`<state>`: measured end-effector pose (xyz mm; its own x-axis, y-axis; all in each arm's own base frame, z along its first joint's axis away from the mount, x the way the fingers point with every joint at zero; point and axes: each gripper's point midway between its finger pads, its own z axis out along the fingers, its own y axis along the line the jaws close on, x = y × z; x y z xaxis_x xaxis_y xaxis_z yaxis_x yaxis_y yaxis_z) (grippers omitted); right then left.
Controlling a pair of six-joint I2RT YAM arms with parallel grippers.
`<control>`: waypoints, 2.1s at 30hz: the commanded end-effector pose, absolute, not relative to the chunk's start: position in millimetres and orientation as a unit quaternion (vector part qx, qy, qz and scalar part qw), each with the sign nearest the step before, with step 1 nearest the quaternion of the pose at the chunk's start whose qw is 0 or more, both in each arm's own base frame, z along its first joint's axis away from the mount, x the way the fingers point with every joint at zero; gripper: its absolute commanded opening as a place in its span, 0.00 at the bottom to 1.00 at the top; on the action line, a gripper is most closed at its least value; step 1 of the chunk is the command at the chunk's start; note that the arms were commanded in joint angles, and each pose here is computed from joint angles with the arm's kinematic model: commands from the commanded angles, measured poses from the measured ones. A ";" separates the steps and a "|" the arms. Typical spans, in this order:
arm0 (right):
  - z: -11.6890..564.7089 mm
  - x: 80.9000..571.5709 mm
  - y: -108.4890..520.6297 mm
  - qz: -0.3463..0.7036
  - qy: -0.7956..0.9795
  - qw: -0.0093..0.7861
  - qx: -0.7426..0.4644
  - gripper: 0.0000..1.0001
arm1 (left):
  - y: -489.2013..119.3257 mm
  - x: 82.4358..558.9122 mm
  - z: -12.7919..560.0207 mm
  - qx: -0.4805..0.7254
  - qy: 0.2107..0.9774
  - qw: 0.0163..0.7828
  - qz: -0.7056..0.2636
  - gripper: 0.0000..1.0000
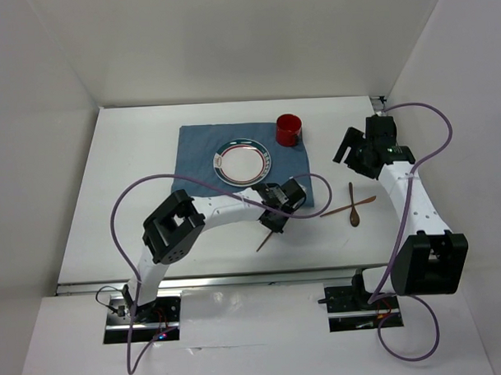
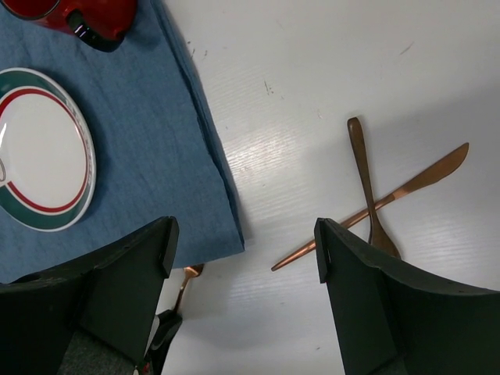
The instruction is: Set the dinner table for one person
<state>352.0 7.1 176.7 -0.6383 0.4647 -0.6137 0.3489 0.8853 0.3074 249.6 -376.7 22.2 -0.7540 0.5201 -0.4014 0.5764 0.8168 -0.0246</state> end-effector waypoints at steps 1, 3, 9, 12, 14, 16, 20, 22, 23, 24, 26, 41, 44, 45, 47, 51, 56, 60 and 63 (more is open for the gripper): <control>204.4 356.7 0.6 0.074 0.885 0.400 0.228 0.82 | -383.1 253.5 21.8 0.302 0.930 0.194 -0.075 0.04; 207.5 355.9 0.7 0.075 0.883 0.404 0.228 0.82 | -381.8 244.8 36.7 0.313 0.927 0.184 -0.090 0.00; 205.1 356.2 -1.2 0.070 0.882 0.405 0.230 0.82 | -372.1 196.9 79.7 0.367 0.905 0.147 -0.160 0.00; 203.5 358.9 -1.3 0.070 0.882 0.405 0.230 0.82 | -352.4 173.1 94.2 0.378 0.901 0.119 -0.175 0.00; 201.2 359.1 -1.3 0.070 0.882 0.405 0.230 0.82 | -342.0 165.4 100.7 0.365 0.906 0.117 -0.177 0.00; 201.3 359.1 0.5 0.075 0.883 0.404 0.228 0.82 | -337.2 170.7 126.1 0.336 0.910 0.151 -0.189 0.00; 201.3 359.1 0.5 0.075 0.883 0.404 0.228 0.82 | -304.2 215.5 149.9 0.235 0.937 0.185 -0.182 0.00; 198.2 359.9 0.5 0.074 0.885 0.400 0.228 0.82 | -266.3 262.2 160.4 0.148 0.953 0.215 -0.152 0.00; 198.3 359.8 2.4 0.079 0.885 0.399 0.226 0.82 | -238.3 290.3 157.1 0.095 0.962 0.221 -0.130 0.00; 198.2 359.7 2.1 0.077 0.886 0.399 0.222 0.82 | -225.8 305.2 156.7 0.072 0.964 0.226 -0.121 0.00; 194.9 360.2 12.5 0.103 0.891 0.388 0.211 0.82 | -202.6 335.3 160.4 0.017 0.965 0.241 -0.099 0.00; 185.4 349.6 5.5 0.078 0.900 0.367 0.222 0.83 | -106.9 465.1 70.1 -0.107 0.973 0.205 0.019 0.00; 180.6 343.4 -1.9 0.056 0.903 0.357 0.231 0.83 | -106.5 469.4 57.8 -0.096 0.975 0.199 0.013 0.00; 175.2 340.4 -3.9 0.048 0.907 0.347 0.234 0.83 | -106.9 472.4 56.3 -0.091 0.974 0.206 0.011 0.00; 166.5 334.1 -8.0 0.032 0.914 0.328 0.239 0.83 | -106.2 471.0 42.7 -0.086 0.977 0.196 0.016 0.00; 135.3 316.5 -11.4 0.010 0.928 0.281 0.244 0.81 | -108.2 471.5 31.3 -0.085 0.979 0.185 0.014 0.23; 126.0 320.9 -15.3 -0.003 0.929 0.267 0.258 0.72 | -108.6 462.8 46.4 -0.082 0.977 0.194 0.015 0.64; 112.4 321.0 -14.8 0.000 0.930 0.239 0.278 0.71 | -114.6 454.6 77.3 -0.070 0.973 0.221 0.010 0.96; 96.8 315.5 1.1 0.038 0.931 0.213 0.294 0.70 | -116.2 446.2 107.9 -0.065 0.966 0.248 0.012 0.98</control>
